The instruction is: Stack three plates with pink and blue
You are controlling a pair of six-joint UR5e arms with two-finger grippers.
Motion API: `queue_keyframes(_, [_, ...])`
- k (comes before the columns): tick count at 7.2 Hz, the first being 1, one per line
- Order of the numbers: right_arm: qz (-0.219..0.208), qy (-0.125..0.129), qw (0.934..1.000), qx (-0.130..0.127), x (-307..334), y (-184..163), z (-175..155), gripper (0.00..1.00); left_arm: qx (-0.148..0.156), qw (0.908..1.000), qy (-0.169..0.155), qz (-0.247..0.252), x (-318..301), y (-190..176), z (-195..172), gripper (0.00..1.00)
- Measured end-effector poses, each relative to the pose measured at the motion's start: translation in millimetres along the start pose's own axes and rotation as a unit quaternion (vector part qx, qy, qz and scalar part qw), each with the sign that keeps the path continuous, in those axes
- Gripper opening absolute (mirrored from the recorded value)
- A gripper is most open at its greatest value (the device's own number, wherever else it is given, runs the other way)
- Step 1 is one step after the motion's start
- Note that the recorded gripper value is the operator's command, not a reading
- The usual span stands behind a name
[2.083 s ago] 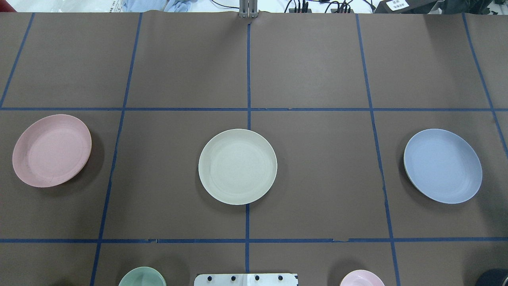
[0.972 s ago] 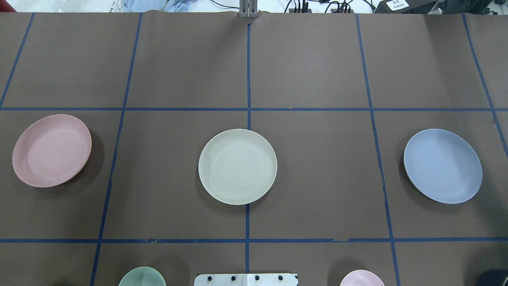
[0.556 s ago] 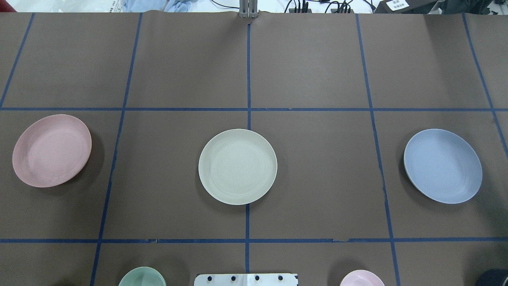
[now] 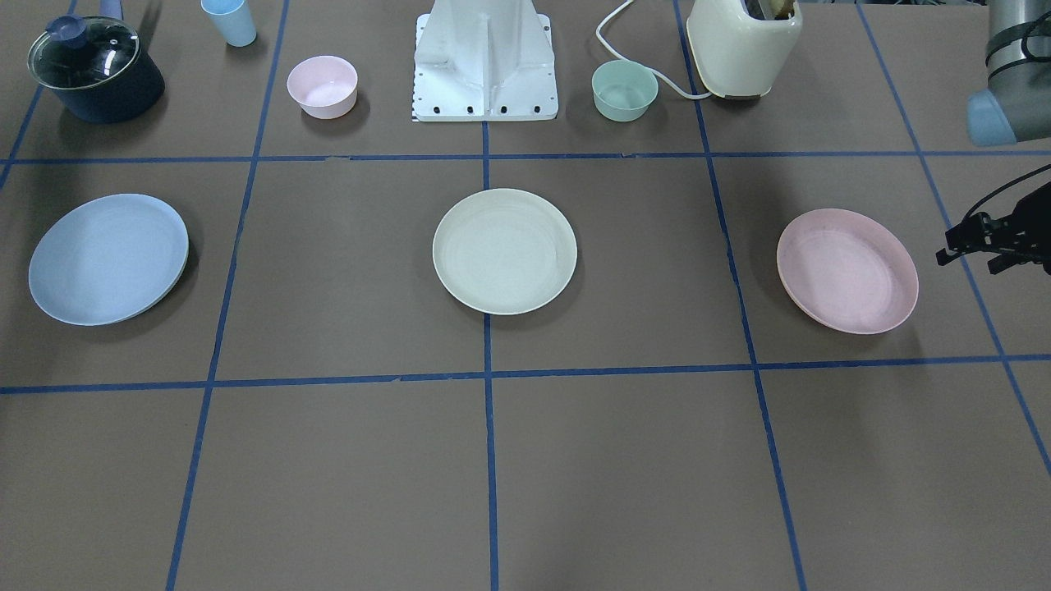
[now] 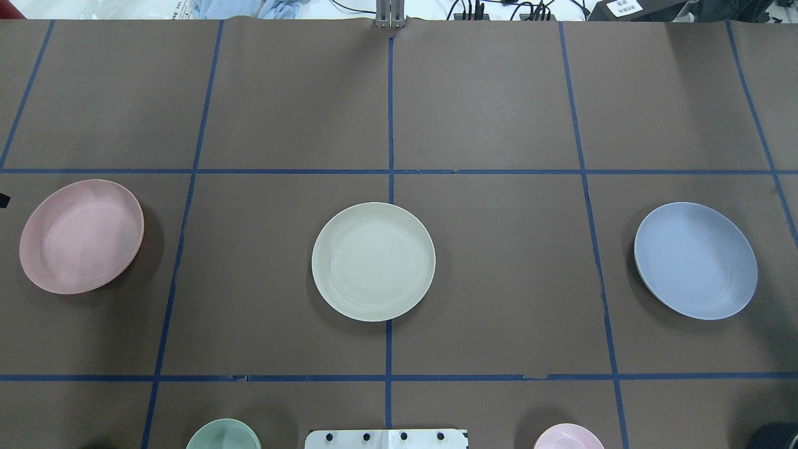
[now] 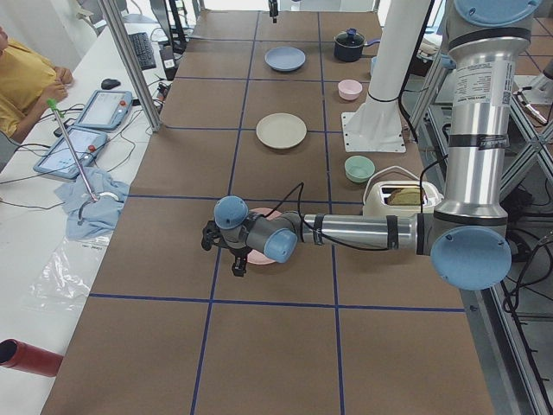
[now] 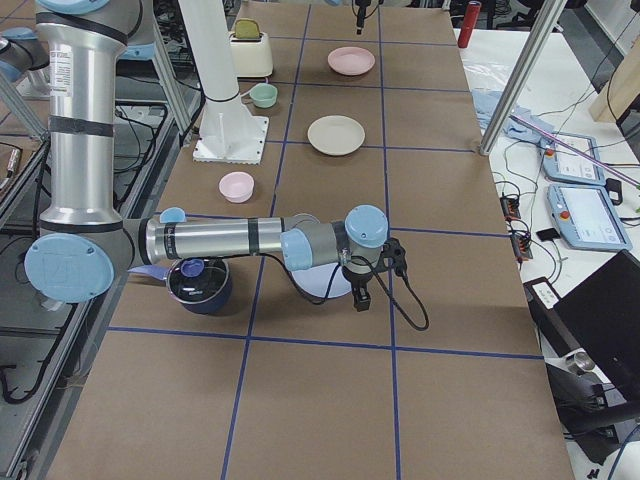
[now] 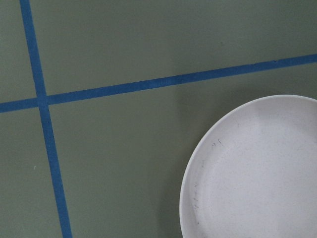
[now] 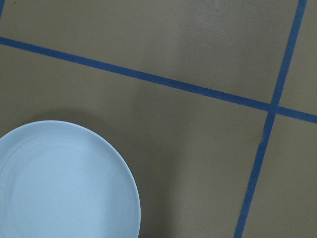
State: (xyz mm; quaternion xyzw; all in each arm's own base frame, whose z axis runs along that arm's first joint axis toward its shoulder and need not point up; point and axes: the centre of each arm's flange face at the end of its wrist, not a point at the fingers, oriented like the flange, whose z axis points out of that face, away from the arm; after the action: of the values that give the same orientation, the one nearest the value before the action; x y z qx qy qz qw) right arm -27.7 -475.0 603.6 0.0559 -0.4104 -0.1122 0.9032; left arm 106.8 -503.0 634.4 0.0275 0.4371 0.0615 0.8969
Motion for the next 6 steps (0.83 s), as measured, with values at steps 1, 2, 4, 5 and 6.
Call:
queue_keyframes(1, [0.000,0.000,1.0000,0.000,-0.3,-0.1,-0.1,1.00,-0.006,1.0000,0.000,0.000,7.0,-1.3,9.0,0.85])
queue_keyframes(2, [0.000,0.000,1.0000,0.000,-0.5,-0.2,0.0,1.00,-0.013,0.9999,0.001,0.003,13.1,-1.1,16.6,0.81])
queue_keyframes(4, [0.000,-0.001,1.0000,0.000,-0.9,-0.2,0.5,1.00,-0.027,0.9996,0.001,0.009,18.4,2.0,32.8,0.79])
queue_keyframes(5, [0.000,-0.001,1.0000,-0.001,-1.2,-0.2,0.8,1.00,-0.033,0.9994,0.002,0.012,19.6,3.2,40.7,0.79])
queue_keyframes(6, [-0.001,-0.002,1.0000,-0.002,-1.8,-0.2,1.4,1.00,-0.039,0.9991,0.002,0.014,20.2,3.5,48.3,0.75])
